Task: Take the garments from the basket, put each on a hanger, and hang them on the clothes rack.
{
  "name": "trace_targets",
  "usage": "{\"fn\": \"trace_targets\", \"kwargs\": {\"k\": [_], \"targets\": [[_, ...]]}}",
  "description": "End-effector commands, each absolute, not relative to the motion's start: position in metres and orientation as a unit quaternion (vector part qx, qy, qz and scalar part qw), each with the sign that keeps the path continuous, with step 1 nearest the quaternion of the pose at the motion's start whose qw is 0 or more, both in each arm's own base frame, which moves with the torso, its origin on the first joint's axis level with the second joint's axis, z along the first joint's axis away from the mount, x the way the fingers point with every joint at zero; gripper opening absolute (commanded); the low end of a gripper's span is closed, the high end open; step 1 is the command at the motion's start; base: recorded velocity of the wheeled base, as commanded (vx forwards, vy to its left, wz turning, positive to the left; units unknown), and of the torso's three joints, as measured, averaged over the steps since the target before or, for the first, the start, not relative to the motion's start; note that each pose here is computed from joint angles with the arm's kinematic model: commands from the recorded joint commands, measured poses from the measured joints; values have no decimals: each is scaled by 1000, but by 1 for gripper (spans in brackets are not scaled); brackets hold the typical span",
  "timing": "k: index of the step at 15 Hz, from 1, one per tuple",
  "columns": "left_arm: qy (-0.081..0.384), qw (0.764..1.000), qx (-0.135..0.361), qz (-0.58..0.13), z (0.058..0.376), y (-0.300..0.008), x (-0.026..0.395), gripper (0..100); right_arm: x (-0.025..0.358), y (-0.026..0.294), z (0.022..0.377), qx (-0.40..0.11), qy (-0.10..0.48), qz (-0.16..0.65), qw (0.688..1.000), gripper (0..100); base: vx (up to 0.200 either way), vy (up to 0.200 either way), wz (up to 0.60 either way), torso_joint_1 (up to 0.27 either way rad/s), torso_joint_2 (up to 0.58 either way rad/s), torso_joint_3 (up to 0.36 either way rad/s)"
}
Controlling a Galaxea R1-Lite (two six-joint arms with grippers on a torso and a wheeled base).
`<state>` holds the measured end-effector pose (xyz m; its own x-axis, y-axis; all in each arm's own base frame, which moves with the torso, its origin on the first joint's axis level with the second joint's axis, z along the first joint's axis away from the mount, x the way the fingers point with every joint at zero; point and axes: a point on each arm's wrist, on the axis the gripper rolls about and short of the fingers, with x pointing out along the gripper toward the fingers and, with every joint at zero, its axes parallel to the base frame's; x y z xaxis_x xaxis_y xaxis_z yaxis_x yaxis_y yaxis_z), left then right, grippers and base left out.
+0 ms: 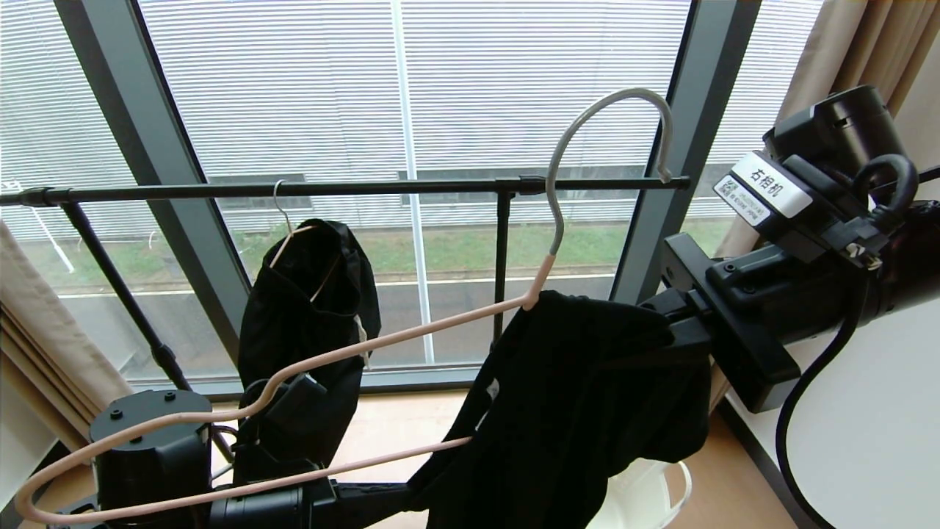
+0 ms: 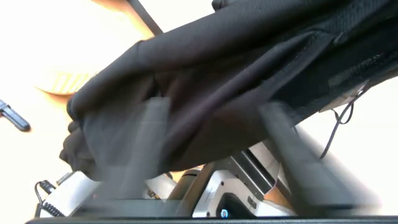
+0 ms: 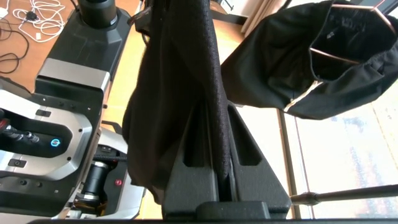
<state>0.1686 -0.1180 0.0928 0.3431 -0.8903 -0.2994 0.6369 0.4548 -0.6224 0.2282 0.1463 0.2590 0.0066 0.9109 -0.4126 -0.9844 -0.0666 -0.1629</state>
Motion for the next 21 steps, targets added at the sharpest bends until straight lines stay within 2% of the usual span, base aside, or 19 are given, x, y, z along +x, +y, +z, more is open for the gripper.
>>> {"fn": "trace_targets", "kwargs": {"k": [1,7,14,21], "targets": [[305,797,-205,-480,95,-116,169,0,229,139,256,-207,95,692,684,0,0,0,0,0,0,0],[272,821,-217,-453,105,-102,181,0,230,101,245,-193,123,651,724,0,0,0,0,0,0,0],[228,846,-217,-429,119,-86,188,0,236,90,214,-216,146,604,753,0,0,0,0,0,0,0],[218,855,-219,-417,121,-80,193,0,234,72,210,-210,159,579,772,0,0,0,0,0,0,0]]}}
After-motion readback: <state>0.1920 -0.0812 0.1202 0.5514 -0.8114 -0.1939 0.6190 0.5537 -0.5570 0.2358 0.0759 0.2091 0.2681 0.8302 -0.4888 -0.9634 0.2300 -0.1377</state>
